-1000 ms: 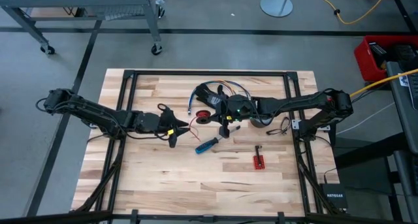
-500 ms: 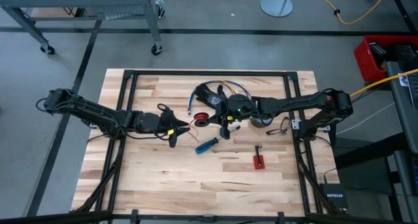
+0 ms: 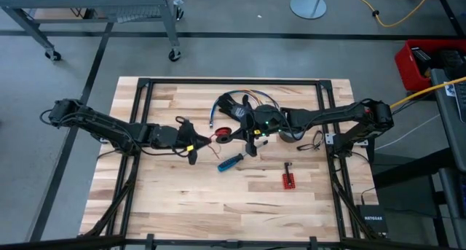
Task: Coil cords
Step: Uncoil the red wire from the spool
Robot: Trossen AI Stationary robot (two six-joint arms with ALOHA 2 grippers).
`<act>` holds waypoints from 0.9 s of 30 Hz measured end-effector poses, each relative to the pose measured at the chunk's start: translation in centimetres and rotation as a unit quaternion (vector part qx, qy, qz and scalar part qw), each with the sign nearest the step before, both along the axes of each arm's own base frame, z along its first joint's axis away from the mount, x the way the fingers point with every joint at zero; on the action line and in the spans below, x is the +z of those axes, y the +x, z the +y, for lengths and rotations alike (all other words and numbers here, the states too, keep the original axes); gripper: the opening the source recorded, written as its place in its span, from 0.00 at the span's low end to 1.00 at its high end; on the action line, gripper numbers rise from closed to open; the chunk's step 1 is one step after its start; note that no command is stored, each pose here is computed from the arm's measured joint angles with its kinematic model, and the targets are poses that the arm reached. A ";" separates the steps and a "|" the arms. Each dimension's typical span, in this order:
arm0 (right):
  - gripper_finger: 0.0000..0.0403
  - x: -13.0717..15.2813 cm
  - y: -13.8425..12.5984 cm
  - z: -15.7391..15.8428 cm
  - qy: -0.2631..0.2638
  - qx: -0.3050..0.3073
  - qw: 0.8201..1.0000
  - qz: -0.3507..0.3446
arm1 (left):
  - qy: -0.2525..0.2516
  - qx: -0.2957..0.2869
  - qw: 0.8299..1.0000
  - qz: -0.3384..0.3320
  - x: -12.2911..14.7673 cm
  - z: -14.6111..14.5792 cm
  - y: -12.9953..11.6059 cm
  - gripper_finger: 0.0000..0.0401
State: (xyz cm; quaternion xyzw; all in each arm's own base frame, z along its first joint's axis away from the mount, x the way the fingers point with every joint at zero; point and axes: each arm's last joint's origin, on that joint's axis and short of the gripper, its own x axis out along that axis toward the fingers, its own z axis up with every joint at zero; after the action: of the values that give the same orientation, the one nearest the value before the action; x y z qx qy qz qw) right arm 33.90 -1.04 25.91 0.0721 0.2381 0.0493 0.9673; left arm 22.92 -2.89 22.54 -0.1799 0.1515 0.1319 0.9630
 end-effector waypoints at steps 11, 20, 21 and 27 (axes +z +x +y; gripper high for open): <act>0.00 0.5 0.1 0.5 0.043 0.085 0.995 -0.024 | 0.094 0.012 0.991 -0.095 2.3 0.8 0.6 0.01; 0.00 2.6 0.7 0.7 0.043 0.131 0.981 -0.139 | 0.077 0.024 0.992 -0.094 2.2 2.4 0.7 0.00; 0.00 2.7 0.7 0.7 0.042 0.132 0.979 -0.148 | 0.074 0.021 0.993 -0.095 2.2 2.4 0.7 0.00; 0.00 3.5 0.9 0.6 0.027 0.114 0.975 -0.188 | 0.065 0.005 0.993 -0.096 2.2 2.3 0.8 0.00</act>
State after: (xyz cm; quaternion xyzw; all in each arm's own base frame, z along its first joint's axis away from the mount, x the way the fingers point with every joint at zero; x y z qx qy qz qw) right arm 34.78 -0.44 29.39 0.0603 0.0574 0.1785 0.9804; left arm 23.69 -0.58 24.74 -0.1299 0.0484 0.1281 0.9820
